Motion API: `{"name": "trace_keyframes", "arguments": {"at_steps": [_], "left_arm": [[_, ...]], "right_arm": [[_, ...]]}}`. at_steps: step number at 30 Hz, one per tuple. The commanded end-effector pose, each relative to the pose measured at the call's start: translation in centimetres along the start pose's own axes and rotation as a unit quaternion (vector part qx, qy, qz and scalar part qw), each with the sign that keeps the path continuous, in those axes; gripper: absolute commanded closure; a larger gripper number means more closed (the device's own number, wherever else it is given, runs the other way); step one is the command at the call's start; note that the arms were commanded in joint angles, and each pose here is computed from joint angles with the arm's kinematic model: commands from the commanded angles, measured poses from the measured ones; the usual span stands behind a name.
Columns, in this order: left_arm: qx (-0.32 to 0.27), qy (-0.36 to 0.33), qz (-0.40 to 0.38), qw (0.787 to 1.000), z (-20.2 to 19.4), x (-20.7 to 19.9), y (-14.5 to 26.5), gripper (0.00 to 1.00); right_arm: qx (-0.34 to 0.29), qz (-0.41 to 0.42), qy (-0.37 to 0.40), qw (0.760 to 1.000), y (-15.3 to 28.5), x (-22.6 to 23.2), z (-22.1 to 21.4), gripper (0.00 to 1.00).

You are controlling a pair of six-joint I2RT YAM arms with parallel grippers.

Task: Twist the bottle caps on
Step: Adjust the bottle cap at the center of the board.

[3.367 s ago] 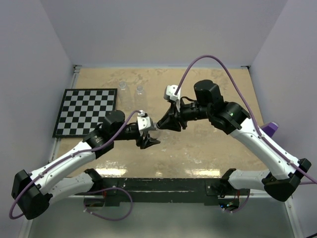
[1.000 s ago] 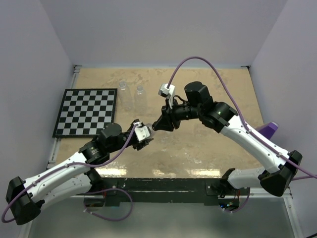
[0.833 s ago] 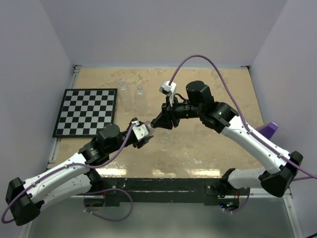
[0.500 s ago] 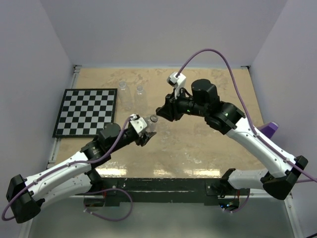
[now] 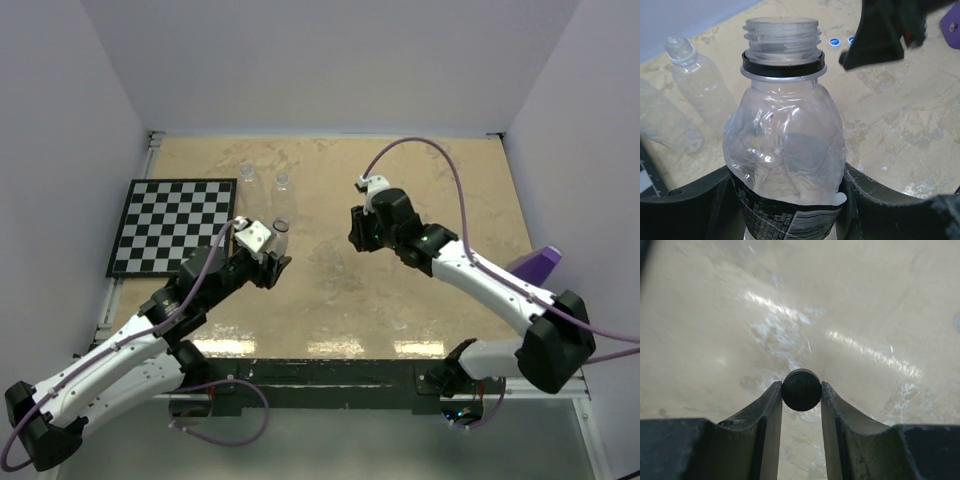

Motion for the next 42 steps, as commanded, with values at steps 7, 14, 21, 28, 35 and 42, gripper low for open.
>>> {"name": "trace_keyframes", "arguments": {"at_steps": [7,14,21,28,35,42], "left_arm": [[-0.049,-0.053,0.05,0.996,2.8,2.0,1.8,1.0],[-0.049,-0.052,0.064,0.995,2.1,2.8,2.1,1.0],[-0.054,-0.056,0.071,0.994,2.2,3.1,2.3,1.0],[-0.05,-0.057,0.062,0.995,2.1,2.9,2.1,1.0],[-0.049,-0.055,0.06,0.996,2.0,2.9,2.1,1.0],[-0.049,-0.055,0.057,0.996,2.0,2.8,2.2,1.0]], "right_arm": [[0.026,-0.03,-0.023,0.999,-7.0,1.5,-6.0,1.0],[0.105,-0.065,-0.001,0.992,-8.8,2.0,-9.8,0.99],[0.162,-0.069,0.01,0.984,-9.6,3.0,-12.4,0.72],[0.206,-0.044,0.02,0.977,-9.2,4.0,-11.6,0.56],[0.239,-0.037,0.032,0.97,-9.3,4.0,-10.1,0.47],[0.251,-0.033,0.03,0.967,-9.2,3.2,-9.9,0.49]]}}
Point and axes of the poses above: each gripper's point midway between its finger pads, its own y axis back along the fingers, its own x axis along the line the jaws close on, z = x × y, the point moved 4 cm from there along y, back along the fingers, and after that the axes turned 8 degrees about y, right-handed, at the moved point
